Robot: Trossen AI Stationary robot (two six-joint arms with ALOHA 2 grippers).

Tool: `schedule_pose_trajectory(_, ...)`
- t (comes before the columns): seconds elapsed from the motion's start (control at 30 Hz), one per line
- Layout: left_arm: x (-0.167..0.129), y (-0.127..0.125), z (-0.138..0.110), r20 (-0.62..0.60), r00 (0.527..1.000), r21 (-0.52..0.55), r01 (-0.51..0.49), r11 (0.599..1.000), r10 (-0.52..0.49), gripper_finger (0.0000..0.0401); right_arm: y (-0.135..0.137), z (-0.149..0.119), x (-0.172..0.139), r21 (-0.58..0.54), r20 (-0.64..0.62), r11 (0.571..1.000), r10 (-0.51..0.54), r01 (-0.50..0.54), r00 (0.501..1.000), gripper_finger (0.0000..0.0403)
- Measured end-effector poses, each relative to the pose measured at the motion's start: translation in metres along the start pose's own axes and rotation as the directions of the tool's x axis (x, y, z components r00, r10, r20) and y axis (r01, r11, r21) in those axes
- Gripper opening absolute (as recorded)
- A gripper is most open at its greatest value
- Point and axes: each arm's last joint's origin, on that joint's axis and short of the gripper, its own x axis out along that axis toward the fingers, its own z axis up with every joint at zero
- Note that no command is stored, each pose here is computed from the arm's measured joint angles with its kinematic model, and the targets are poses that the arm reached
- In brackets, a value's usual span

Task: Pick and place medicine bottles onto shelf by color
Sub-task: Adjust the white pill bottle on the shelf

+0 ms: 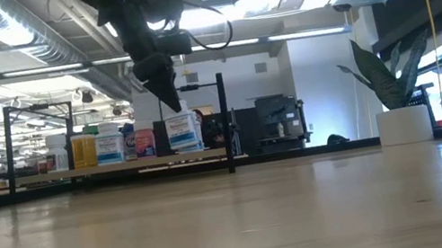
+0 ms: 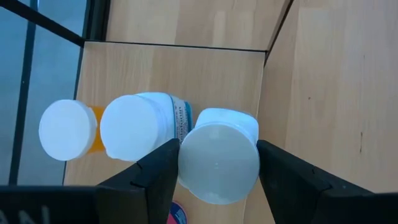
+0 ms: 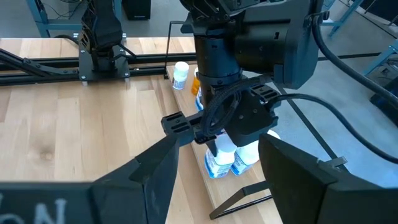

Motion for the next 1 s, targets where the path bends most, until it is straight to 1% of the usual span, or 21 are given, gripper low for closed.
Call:
schedule_pose_trajectory(0.2,0.001,0.000,0.000,-0.003,1.000,-0.005,0.001,1.000,-0.001,0.0203,0.000,0.000,0.000,0.000,0.000,1.000,0.000,0.000,1.000,0.0223)
schedule_pose_trajectory(0.4,0.013,-0.006,0.000,-0.037,0.999,0.003,0.014,1.000,-0.013,0.0203,0.000,0.000,0.000,0.000,0.000,1.000,0.000,0.000,1.000,0.0223)
schedule_pose_trajectory(0.67,0.014,-0.010,0.004,-0.018,1.000,0.013,-0.012,1.000,0.012,0.0203,0.000,0.000,0.000,0.000,0.000,1.000,0.000,0.000,1.000,0.0223)
schedule_pose_trajectory(1.0,0.015,-0.010,0.005,-0.010,1.000,0.012,-0.005,1.000,0.005,0.0203,0.000,0.000,0.000,0.000,0.000,1.000,0.000,0.000,1.000,0.0223)
